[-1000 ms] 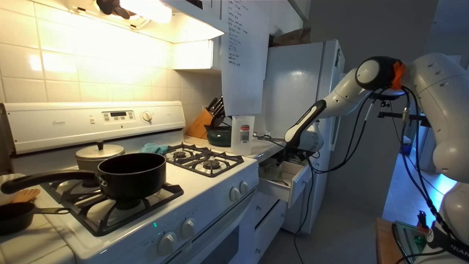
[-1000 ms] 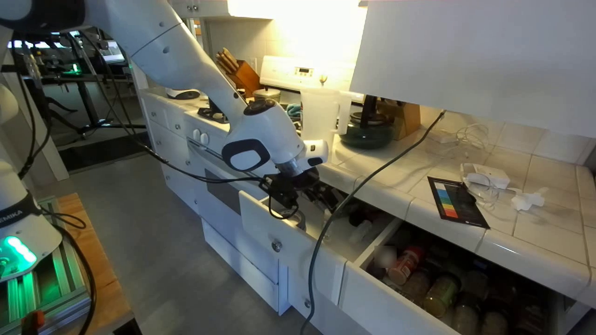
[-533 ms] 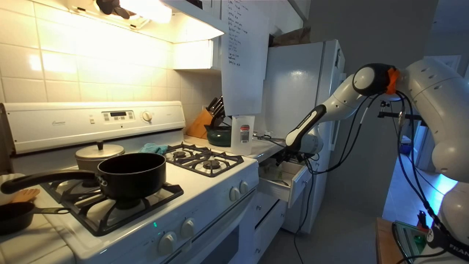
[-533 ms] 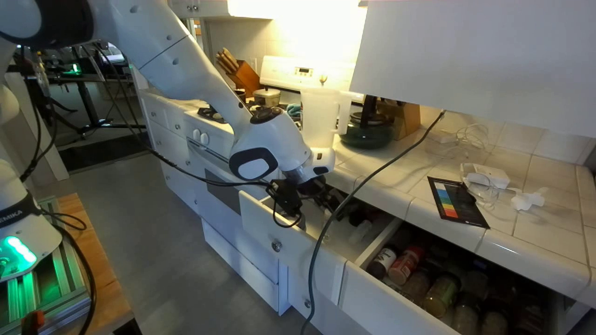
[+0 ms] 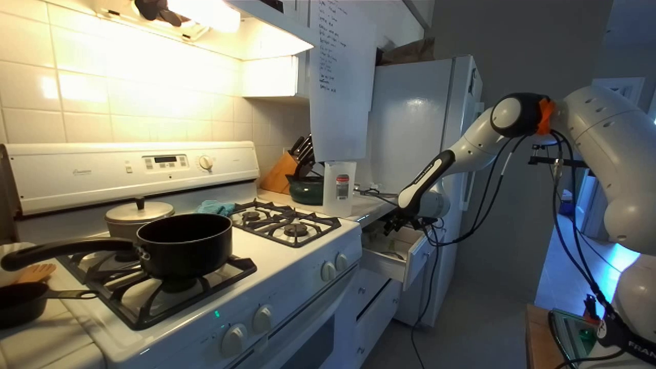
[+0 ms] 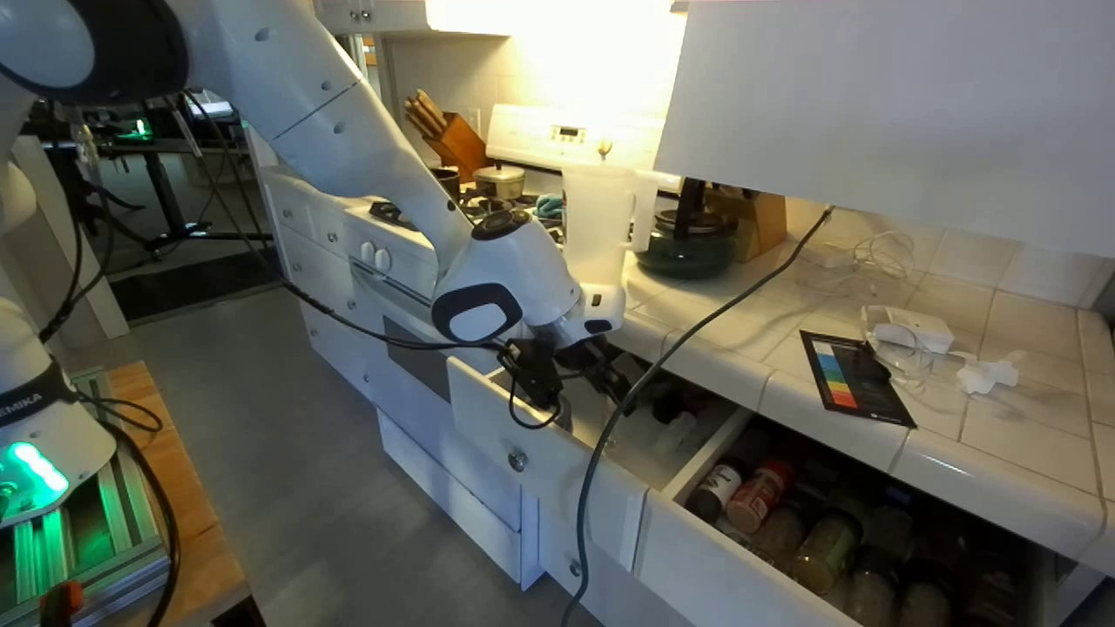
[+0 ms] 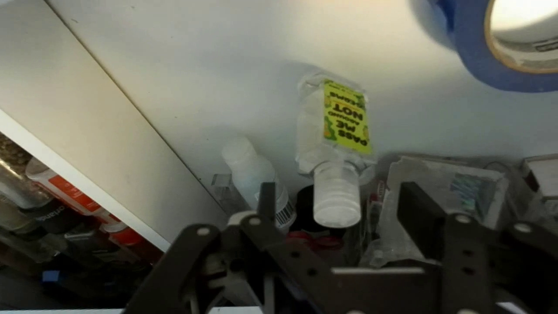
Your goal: Open the topmost drawer on the right then remove one clear bottle and place it on the counter.
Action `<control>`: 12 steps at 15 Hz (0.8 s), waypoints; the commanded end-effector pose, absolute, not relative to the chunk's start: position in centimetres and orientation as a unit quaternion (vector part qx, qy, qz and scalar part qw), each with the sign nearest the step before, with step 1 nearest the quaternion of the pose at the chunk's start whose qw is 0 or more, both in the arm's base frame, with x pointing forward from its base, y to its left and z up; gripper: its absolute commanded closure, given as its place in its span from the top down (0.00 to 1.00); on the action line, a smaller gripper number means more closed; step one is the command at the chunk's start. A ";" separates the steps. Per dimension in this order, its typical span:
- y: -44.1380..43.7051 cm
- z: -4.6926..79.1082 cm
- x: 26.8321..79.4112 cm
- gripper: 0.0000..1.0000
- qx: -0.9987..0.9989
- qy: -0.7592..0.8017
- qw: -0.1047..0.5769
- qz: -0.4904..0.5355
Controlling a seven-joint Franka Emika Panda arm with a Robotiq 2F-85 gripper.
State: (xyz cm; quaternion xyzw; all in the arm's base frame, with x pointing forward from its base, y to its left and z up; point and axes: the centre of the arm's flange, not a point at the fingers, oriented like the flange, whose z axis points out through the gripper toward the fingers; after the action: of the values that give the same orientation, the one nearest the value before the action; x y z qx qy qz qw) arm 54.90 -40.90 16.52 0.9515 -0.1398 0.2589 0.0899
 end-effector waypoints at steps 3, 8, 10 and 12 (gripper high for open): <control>-40.2 17.0 55.5 0.30 0.950 -0.138 0.083 0.268; -40.0 17.1 55.5 0.06 0.950 -0.142 0.083 0.267; -40.0 17.2 55.4 0.06 0.949 -0.143 0.084 0.267; -39.4 18.6 54.8 0.06 0.948 -0.144 0.080 0.273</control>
State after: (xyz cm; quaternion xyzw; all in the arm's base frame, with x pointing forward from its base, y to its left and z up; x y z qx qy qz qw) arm 55.59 -40.02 16.73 0.9504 -0.1422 0.2641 0.0822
